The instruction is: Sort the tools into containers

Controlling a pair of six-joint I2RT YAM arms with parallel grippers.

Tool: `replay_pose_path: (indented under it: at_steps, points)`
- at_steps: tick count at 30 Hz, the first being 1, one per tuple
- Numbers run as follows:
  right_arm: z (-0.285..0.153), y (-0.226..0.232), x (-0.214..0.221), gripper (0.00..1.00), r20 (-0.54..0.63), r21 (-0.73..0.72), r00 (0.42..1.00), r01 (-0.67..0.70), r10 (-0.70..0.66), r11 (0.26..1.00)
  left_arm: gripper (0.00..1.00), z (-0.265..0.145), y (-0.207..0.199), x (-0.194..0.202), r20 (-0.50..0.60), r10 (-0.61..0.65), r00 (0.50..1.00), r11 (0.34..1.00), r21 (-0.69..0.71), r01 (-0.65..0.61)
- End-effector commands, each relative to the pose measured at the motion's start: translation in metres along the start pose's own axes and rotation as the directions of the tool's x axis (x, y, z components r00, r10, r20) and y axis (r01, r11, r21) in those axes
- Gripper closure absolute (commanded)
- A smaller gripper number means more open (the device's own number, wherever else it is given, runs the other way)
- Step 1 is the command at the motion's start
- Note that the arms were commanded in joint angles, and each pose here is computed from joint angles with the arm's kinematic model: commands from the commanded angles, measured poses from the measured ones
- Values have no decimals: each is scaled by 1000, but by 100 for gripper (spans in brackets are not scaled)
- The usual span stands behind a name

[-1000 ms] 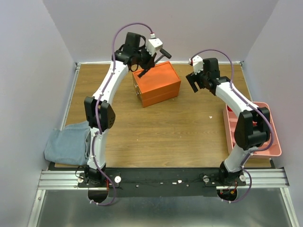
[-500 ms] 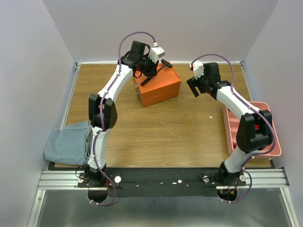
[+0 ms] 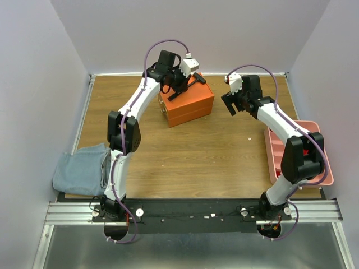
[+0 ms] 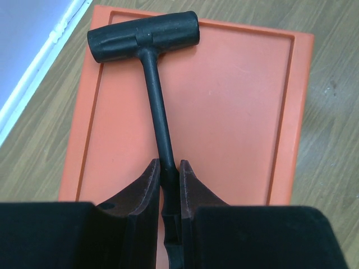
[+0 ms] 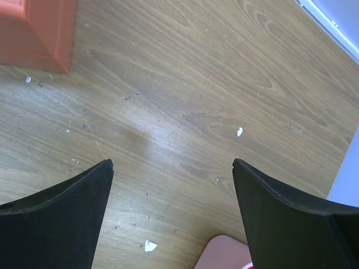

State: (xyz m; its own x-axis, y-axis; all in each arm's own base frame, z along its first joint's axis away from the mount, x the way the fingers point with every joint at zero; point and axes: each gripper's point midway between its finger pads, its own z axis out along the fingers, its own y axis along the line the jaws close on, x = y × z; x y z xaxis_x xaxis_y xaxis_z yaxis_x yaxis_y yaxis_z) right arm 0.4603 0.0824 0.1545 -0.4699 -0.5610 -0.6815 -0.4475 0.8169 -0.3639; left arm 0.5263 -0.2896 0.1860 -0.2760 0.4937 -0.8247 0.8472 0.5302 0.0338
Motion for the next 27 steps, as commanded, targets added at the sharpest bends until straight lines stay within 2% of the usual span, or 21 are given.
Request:
replay_pose_path:
  at_steps: [1,5,19,21,23,27]
  points:
    - [-8,-3,-5,6,34,0,999,7,-7,1000,100,0,2,15,-66,142,988,990,12,-142]
    - [-6,-3,-4,6,31,-3,999,9,-9,1000,100,-2,0,20,-80,203,976,979,38,-201]
    - [2,-1,-2,6,11,-16,1000,13,-13,1000,100,-1,-6,35,-63,220,974,967,143,-209]
    - [2,-1,-2,6,9,-16,1000,15,-14,1000,91,1,-4,38,-68,215,974,969,139,-204]
    - [2,-1,-2,6,7,-18,1000,18,-18,1000,72,1,3,40,-77,199,977,975,114,-190]
    - [3,0,0,6,-1,-22,1000,16,-16,1000,58,0,16,32,-70,189,979,981,46,-187]
